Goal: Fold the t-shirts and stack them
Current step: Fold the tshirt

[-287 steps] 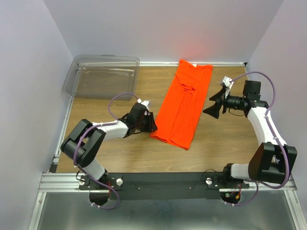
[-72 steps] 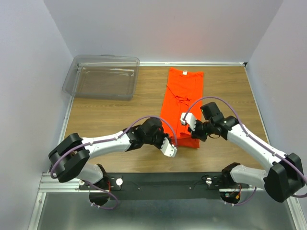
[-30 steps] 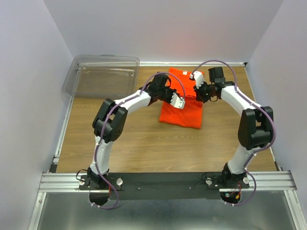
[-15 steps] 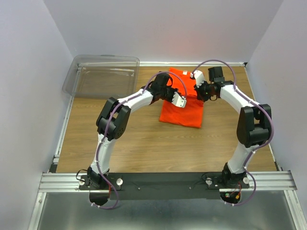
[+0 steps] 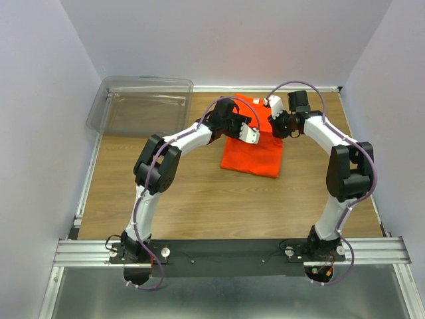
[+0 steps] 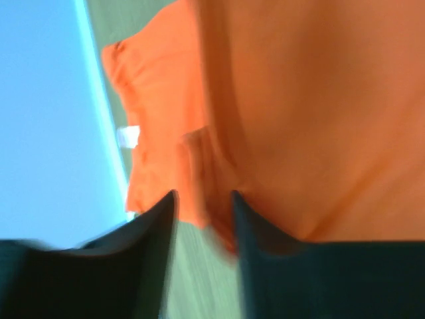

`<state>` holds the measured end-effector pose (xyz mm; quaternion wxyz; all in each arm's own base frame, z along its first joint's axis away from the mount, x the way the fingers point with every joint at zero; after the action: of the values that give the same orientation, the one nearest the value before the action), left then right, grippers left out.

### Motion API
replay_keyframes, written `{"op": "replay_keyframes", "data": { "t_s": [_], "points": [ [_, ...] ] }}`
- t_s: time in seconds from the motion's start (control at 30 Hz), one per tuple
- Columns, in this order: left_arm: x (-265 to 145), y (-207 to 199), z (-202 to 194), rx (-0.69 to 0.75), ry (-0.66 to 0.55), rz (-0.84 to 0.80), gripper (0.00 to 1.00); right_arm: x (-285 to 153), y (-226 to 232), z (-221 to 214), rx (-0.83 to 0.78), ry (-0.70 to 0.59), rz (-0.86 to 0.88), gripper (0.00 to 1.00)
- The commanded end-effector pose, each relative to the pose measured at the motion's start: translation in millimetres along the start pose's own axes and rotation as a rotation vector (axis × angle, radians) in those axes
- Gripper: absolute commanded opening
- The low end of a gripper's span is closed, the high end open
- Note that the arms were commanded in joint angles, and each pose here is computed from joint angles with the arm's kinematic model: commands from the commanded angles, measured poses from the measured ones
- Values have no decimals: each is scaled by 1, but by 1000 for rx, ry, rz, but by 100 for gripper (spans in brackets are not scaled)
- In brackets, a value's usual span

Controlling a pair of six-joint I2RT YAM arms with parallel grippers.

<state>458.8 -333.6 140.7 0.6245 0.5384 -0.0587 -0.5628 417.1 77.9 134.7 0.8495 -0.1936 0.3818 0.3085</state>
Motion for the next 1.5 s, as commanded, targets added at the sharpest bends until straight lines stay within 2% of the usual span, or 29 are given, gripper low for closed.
{"op": "replay_keyframes", "data": {
  "t_s": [0.0,0.03,0.07,0.1,0.17,0.23,0.27,0.3,0.37,0.4,0.5,0.63,0.83,0.93,1.23,1.47],
  "points": [
    [-7,39,-20,-120,126,222,66,5,-25,8,94,-29,-121,29],
    [-10,47,-18,-122,137,256,67,5,-27,7,116,-23,-140,34],
    [-18,62,-20,-132,171,334,68,3,-36,12,154,-44,-201,52],
    [-24,69,-19,-138,185,373,69,2,-40,15,169,-57,-231,57],
    [-41,81,-20,-146,252,459,73,-5,-50,20,194,-85,-269,59],
    [-69,101,-9,-162,253,583,73,-12,-56,24,221,-111,-284,59],
    [-76,97,-9,-193,268,603,73,-19,-58,27,226,-129,-289,59],
    [-92,104,5,-237,225,629,72,-26,-52,29,219,-153,-251,58],
    [-96,99,24,-260,102,559,71,-32,-35,28,157,-181,-125,57],
    [-93,83,26,-297,81,495,69,-33,-21,27,79,-206,-16,56],
    [-85,58,42,-415,-27,381,63,-32,1,15,79,-202,106,49],
    [-54,23,24,-573,1,293,59,-23,7,6,126,-161,164,44],
    [-18,-12,-4,-691,63,85,61,-24,12,4,145,-158,176,51],
    [-12,-15,-7,-698,22,31,61,-18,11,-2,153,-136,178,53],
    [4,-21,-26,-728,98,41,61,-16,12,-2,153,-139,190,55],
    [11,-16,-28,-754,106,28,54,-23,12,1,152,-154,183,55]
  ]
}}
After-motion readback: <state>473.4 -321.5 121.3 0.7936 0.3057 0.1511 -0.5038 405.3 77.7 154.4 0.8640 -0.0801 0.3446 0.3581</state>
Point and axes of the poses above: each gripper's point midway between its finger pads, its own x axis out along the fingers, its own y axis along the line the jaws close on, z = x × y, the point moved 6 cm from there along -x, back along the fingers, and after that the axes turned 2 degrees about x, right-handed, at the moved point
